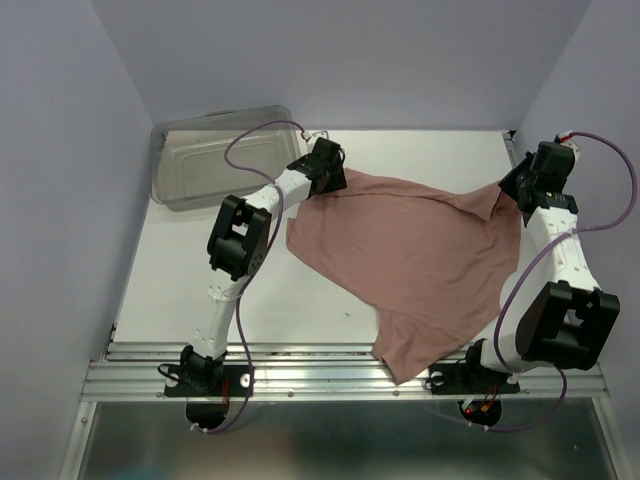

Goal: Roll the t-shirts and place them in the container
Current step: Move the bin to the center of the board.

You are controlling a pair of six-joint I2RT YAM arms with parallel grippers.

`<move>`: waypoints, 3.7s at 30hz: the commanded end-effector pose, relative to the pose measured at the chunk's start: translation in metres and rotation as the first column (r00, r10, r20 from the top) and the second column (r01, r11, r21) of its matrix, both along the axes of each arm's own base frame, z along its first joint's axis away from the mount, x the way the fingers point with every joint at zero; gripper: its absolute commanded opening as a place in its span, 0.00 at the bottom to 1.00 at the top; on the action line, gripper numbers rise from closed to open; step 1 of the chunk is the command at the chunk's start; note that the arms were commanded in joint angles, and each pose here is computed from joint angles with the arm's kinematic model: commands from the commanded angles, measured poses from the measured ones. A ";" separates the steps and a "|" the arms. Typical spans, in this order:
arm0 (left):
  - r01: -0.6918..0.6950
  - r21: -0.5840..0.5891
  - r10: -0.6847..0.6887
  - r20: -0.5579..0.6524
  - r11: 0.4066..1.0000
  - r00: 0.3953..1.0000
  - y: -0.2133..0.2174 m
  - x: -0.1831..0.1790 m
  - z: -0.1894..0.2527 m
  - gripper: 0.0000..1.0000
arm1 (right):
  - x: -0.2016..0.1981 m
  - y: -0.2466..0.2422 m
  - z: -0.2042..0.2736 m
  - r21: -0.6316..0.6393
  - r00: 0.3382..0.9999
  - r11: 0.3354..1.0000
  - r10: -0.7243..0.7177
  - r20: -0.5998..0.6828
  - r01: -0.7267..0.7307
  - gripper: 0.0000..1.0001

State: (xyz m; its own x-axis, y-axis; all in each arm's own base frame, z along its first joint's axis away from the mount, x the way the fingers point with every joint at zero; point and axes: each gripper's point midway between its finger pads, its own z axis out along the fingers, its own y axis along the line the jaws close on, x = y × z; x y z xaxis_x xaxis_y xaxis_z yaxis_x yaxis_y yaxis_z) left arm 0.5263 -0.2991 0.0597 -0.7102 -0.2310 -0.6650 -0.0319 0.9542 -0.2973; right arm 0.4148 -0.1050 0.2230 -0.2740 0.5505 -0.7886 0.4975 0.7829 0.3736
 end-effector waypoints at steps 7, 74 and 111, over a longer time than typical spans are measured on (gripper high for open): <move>0.049 -0.039 -0.048 0.028 0.998 0.998 -0.013 0.011 0.006 0.70 | -0.002 -0.001 0.020 -0.012 0.999 1.000 -0.007 0.048 0.008 0.01; 0.295 -0.137 -0.153 0.613 0.946 0.775 0.043 -0.022 0.386 0.00 | -0.080 -0.011 0.288 -0.137 0.845 0.967 -0.114 0.523 0.215 0.01; 0.415 -0.155 -0.084 0.861 0.896 0.502 0.111 -0.172 0.542 0.00 | -0.300 0.019 0.440 -0.165 0.523 0.880 -0.106 0.845 0.444 0.01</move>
State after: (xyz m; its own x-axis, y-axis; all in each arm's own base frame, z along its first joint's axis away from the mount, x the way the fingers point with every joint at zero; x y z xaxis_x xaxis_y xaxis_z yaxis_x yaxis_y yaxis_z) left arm 0.3083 -0.1553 0.6400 0.1645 -0.4625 -0.8712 0.5738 0.7633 -0.2969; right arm 0.0764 -0.0492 0.6978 0.7412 0.1938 -0.6427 0.1585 0.8798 0.4481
